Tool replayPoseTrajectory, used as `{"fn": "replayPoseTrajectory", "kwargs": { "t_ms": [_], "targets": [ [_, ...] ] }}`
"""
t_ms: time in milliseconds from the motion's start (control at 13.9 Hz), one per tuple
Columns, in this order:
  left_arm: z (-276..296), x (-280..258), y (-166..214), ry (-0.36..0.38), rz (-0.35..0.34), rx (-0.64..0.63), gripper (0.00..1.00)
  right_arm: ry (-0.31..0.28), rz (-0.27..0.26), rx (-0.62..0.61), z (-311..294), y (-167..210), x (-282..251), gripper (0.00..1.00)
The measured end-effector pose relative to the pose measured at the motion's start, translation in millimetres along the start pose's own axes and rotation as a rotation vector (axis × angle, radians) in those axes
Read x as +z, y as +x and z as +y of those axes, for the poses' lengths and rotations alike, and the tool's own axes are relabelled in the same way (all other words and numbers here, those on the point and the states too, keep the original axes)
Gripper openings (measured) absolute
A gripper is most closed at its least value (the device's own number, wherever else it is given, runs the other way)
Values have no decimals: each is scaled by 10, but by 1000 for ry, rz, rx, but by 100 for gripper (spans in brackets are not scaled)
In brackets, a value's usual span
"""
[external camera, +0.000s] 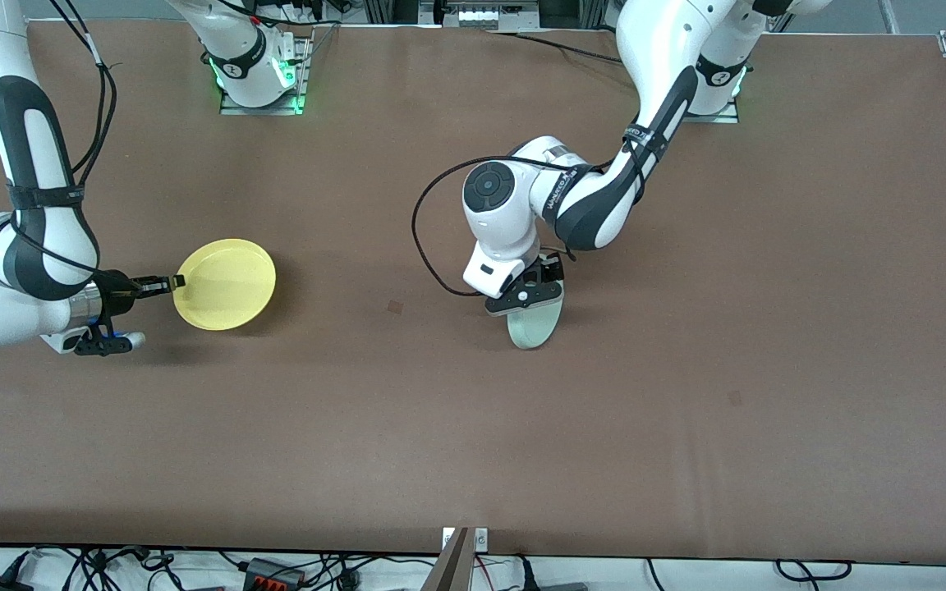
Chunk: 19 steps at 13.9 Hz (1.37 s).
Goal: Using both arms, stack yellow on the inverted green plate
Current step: 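Flip the green plate upside down and lower it with the left gripper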
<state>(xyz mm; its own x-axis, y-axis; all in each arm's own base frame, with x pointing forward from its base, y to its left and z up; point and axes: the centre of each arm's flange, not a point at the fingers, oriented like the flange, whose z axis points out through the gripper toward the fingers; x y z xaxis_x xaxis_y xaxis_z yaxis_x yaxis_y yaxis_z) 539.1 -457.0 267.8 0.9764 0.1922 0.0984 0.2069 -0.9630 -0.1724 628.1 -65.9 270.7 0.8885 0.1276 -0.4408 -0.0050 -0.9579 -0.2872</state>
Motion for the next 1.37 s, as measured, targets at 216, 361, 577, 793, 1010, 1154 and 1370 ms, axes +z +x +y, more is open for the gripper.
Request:
{"fn": "replayPoseTrajectory", "kwargs": {
  "t_ms": [216, 361, 577, 793, 1010, 1154, 1370],
  "targets": [
    [44, -27, -33, -14, 3, 6, 84, 1, 0, 0, 5, -2, -1, 2],
    [77, -15, -29, -37, 13, 8, 84, 1, 0, 0, 6, -2, -1, 2],
    [129, 0, -45, -88, -19, -24, 85, 1, 0, 0, 6, -2, -1, 2],
    [176, -42, -32, -147, -30, -51, 86, 1, 0, 0, 6, -2, -1, 2],
    [160, 61, -30, -136, -41, -56, 86, 0, 1, -4, 5, -5, -10, 2],
    [174, 204, -29, -142, -43, -60, 86, 0, 4, -13, 12, -9, -25, 2],
    [227, 345, -23, -175, -34, -75, 88, 0, 5, -17, 24, -12, -30, 2]
  ]
}}
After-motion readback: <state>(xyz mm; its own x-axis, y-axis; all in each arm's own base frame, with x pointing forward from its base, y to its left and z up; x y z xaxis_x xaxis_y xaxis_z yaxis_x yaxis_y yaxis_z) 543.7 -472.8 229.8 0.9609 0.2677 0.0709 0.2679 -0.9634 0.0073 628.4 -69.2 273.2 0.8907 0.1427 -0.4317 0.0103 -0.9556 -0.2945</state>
